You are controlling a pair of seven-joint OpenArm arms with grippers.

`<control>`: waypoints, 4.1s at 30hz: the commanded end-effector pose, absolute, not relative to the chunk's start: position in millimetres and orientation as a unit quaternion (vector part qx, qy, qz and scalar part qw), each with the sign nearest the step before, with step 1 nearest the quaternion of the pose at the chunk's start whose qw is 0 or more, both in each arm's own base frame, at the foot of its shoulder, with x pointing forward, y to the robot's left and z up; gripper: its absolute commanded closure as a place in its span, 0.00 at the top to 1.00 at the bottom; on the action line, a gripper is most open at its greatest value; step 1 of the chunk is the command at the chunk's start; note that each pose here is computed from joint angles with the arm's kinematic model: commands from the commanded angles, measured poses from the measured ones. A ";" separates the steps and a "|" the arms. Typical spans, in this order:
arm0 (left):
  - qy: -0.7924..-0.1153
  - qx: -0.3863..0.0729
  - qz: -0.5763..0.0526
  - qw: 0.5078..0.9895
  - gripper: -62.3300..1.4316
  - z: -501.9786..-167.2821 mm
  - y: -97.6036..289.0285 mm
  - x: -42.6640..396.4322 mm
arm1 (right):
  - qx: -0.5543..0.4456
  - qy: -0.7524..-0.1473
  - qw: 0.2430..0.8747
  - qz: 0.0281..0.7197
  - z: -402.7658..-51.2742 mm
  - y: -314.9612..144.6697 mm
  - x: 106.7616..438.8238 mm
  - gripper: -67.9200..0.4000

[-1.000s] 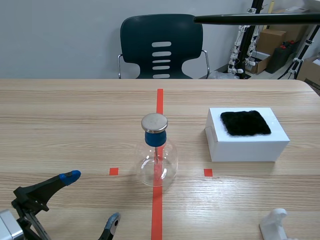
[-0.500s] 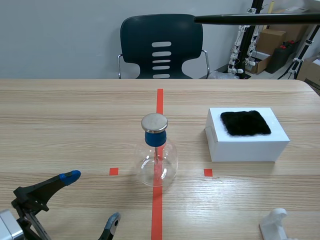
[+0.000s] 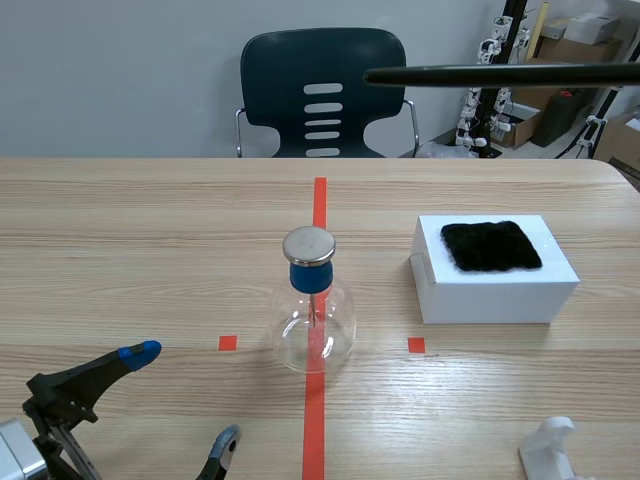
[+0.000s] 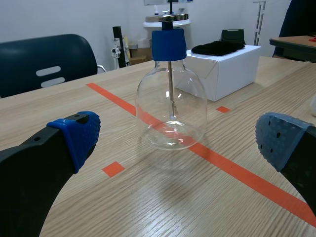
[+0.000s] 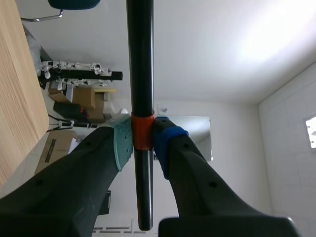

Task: Do the electroscope experiment. go back to the standby pose

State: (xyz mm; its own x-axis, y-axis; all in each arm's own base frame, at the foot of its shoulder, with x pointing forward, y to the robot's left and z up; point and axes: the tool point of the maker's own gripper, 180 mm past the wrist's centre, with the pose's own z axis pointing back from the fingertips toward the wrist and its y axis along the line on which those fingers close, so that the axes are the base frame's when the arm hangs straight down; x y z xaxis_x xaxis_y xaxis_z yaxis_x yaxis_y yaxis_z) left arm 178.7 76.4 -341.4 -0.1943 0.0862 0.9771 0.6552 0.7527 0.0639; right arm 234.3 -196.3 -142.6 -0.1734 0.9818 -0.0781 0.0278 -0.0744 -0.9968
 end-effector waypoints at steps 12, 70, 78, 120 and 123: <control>-0.741 -0.256 -0.240 0.573 1.00 -335.3 76.0 179.3 | -0.468 -0.532 0.437 0.554 -159.7 -181.2 187.1 0.03; -0.741 -0.256 -0.240 0.573 1.00 -335.3 76.1 179.3 | -0.429 -0.535 0.456 0.567 -169.6 -174.6 149.9 0.03; -0.741 -0.256 -0.240 0.573 1.00 -335.3 76.1 179.3 | -0.430 -0.535 0.456 0.567 -169.5 -174.6 150.0 0.03; -0.741 -0.256 -0.240 0.573 1.00 -335.3 76.1 179.3 | -0.430 -0.534 0.455 0.568 -169.9 -174.4 149.9 0.03; -0.741 -0.256 -0.240 0.573 1.00 -335.3 76.1 179.3 | -0.430 -0.534 0.455 0.568 -169.9 -174.4 149.9 0.03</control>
